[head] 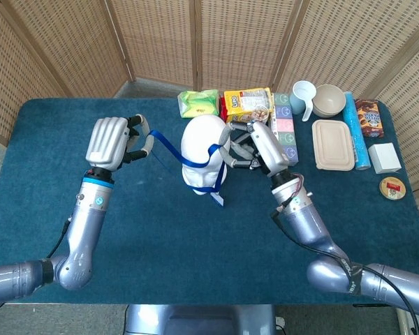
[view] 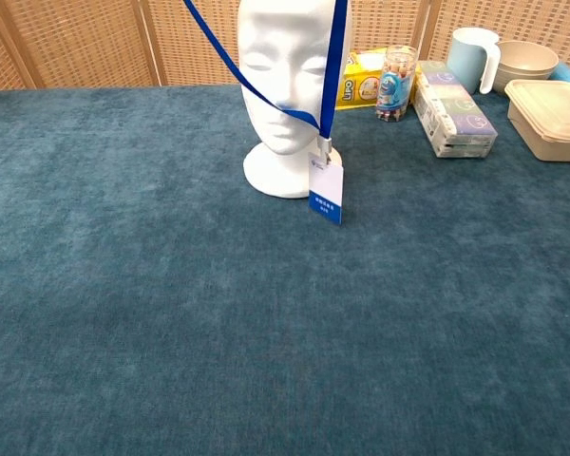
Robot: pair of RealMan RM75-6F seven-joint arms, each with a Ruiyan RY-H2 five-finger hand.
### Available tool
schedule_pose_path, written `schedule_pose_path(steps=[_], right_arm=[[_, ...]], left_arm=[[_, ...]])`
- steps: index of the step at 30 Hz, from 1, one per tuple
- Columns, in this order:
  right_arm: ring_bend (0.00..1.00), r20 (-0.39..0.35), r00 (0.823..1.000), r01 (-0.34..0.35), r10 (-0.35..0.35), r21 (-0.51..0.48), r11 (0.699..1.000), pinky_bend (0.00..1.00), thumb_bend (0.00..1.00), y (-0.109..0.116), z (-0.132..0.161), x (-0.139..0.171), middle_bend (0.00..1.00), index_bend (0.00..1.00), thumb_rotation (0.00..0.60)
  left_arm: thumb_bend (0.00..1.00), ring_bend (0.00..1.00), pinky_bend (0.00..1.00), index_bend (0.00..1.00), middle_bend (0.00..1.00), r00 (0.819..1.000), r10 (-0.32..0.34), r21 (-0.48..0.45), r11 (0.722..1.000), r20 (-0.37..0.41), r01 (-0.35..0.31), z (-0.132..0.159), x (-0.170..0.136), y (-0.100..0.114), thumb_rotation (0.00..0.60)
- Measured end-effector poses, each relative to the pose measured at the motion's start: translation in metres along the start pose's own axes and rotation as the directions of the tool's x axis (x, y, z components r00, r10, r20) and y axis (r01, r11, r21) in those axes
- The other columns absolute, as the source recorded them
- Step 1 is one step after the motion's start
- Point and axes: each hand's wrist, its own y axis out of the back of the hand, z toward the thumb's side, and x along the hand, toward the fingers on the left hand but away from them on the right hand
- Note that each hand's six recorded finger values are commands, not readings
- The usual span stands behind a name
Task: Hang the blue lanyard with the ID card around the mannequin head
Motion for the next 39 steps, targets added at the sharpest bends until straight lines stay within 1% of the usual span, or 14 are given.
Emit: schedule_pose_path(steps=[9, 16, 20, 28, 33, 39], right_arm=[[1.0, 0.026, 0.999, 0.022, -0.021, -0.02, 1.0, 1.0, 0.53, 0.011, -0.008, -0.015, 1.0, 0.73, 0.6], [1.0, 0.051, 0.997, 0.056, -0.054, -0.029, 0.998, 1.0, 0.53, 0.022, -0.017, -0.022, 1.0, 0.73, 0.6], [1.0, 0.078, 0.994, 0.081, -0.078, -0.033, 0.996, 1.0, 0.53, 0.031, -0.026, -0.027, 1.0, 0.73, 0.6], [1.0, 0.115, 0.987, 0.117, -0.112, -0.031, 0.993, 1.0, 0.53, 0.043, -0.039, -0.035, 1.0, 0.73, 0.6], [1.0, 0.137, 0.981, 0.142, -0.139, -0.015, 0.99, 1.0, 0.53, 0.052, -0.047, -0.036, 1.0, 0.73, 0.6], [1.0, 0.17, 0.973, 0.156, -0.158, 0.027, 0.987, 1.0, 0.53, 0.061, -0.059, -0.039, 1.0, 0.73, 0.6]], left_arm=[[0.48, 1.0, 1.0, 0.6, 1.0, 0.999, 0.002, -0.031, 1.0, -0.04, -0.003, -0.006, 0.016, -0.005, 0.53], [0.48, 1.0, 1.0, 0.6, 1.0, 0.996, 0.013, -0.061, 0.998, -0.086, -0.018, -0.021, 0.024, -0.006, 0.526], [0.48, 1.0, 1.0, 0.6, 1.0, 0.993, 0.026, -0.07, 0.997, -0.115, -0.035, -0.031, 0.031, -0.007, 0.528], [0.48, 1.0, 1.0, 0.6, 1.0, 0.987, 0.024, -0.079, 0.996, -0.162, -0.038, -0.046, 0.041, -0.012, 0.529], [0.48, 1.0, 1.0, 0.6, 1.0, 0.982, 0.012, -0.087, 0.996, -0.188, -0.029, -0.053, 0.046, -0.019, 0.529], [0.47, 1.0, 1.0, 0.6, 1.0, 0.981, 0.0, -0.08, 0.997, -0.192, -0.016, -0.052, 0.05, -0.029, 0.528]])
